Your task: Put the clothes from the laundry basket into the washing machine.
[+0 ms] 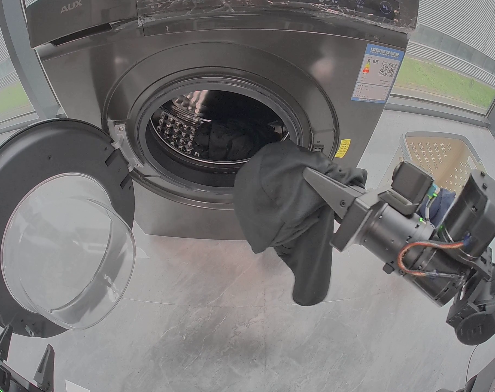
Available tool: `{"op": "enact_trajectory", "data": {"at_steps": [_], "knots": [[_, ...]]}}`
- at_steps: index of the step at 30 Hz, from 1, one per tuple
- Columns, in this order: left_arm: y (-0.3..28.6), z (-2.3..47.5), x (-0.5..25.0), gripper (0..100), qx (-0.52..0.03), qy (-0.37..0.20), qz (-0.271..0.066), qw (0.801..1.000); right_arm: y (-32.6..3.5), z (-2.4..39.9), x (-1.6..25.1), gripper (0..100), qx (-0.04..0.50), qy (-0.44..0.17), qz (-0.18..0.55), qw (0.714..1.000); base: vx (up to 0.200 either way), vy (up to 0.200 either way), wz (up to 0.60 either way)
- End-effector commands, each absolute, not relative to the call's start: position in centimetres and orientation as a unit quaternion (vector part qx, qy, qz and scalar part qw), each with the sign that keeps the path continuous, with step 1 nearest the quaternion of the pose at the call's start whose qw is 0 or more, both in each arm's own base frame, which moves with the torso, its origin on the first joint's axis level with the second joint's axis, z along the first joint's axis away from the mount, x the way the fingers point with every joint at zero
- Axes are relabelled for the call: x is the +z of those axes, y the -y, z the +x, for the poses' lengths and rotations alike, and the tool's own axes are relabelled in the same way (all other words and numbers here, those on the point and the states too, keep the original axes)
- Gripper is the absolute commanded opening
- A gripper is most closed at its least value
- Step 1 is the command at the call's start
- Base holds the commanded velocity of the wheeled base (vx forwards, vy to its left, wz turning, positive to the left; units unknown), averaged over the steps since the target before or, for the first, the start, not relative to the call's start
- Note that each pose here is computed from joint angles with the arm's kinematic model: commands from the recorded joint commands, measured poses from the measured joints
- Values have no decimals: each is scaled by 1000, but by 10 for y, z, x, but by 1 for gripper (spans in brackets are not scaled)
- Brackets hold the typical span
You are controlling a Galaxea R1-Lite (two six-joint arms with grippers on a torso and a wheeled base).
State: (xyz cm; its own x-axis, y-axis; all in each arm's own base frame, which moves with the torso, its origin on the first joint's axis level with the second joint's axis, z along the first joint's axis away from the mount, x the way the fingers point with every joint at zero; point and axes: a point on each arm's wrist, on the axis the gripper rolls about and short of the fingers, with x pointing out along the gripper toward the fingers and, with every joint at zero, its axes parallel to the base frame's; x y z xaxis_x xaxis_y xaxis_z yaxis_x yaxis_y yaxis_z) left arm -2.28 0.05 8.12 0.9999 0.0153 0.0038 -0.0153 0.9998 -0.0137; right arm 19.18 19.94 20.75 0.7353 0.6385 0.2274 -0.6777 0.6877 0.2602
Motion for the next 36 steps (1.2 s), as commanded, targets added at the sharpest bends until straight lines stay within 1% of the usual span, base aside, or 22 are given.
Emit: {"op": "enact_trajectory", "data": {"at_steps": [1,2,3,4,5,7,8,10,12,14,15,16,17,19,21,23,30,35,36], "knots": [[0,-23,79,100,4,14,-6,1000,-224,208,200,0,366,58,165,914,0,0,0],[0,-23,79,100,4,14,-6,1000,-224,208,200,0,366,58,165,914,0,0,0],[1,-29,104,100,-10,65,-14,998,-228,211,203,0,368,63,168,912,0,0,0],[1,-32,116,100,-33,83,-13,996,-230,211,203,0,371,63,168,911,0,0,0],[2,-33,123,100,-57,84,-11,995,-231,212,202,0,374,62,167,910,0,0,0],[5,-26,128,100,-113,51,-11,992,-234,215,197,0,375,56,165,910,0,0,0],[5,-22,129,100,-128,37,-12,991,-235,216,196,0,376,55,164,910,0,0,0],[8,-4,131,100,-177,-31,-25,983,-240,221,193,0,377,62,167,909,0,0,0],[9,11,136,100,-206,-65,-35,976,-244,224,193,0,379,71,170,907,0,0,0],[9,15,137,100,-213,-73,-37,974,-245,226,192,0,381,73,171,906,0,0,0],[11,36,143,100,-241,-94,-37,965,-245,226,192,0,381,73,171,906,0,0,0],[11,38,143,100,-242,-96,-36,965,-249,229,191,0,381,78,173,905,0,0,0],[12,58,147,100,-254,-106,-36,961,-251,231,191,0,382,78,173,904,0,0,0],[15,75,150,100,-267,-105,-29,957,-253,233,190,0,382,79,174,904,0,0,0],[16,82,151,100,-273,-107,-28,956,-254,234,189,0,382,79,174,904,0,0,0],[22,105,149,100,-290,-117,-24,949,-256,235,189,0,383,81,175,904,0,0,0],[36,138,147,100,-323,-135,-22,936,-260,236,196,0,386,89,178,901,0,0,0],[46,152,142,100,-346,-140,-20,928,-263,232,194,0,391,86,178,899,0,0,0],[51,158,140,100,-354,-148,-20,923,-263,232,194,0,391,85,177,899,0,0,0]]}}
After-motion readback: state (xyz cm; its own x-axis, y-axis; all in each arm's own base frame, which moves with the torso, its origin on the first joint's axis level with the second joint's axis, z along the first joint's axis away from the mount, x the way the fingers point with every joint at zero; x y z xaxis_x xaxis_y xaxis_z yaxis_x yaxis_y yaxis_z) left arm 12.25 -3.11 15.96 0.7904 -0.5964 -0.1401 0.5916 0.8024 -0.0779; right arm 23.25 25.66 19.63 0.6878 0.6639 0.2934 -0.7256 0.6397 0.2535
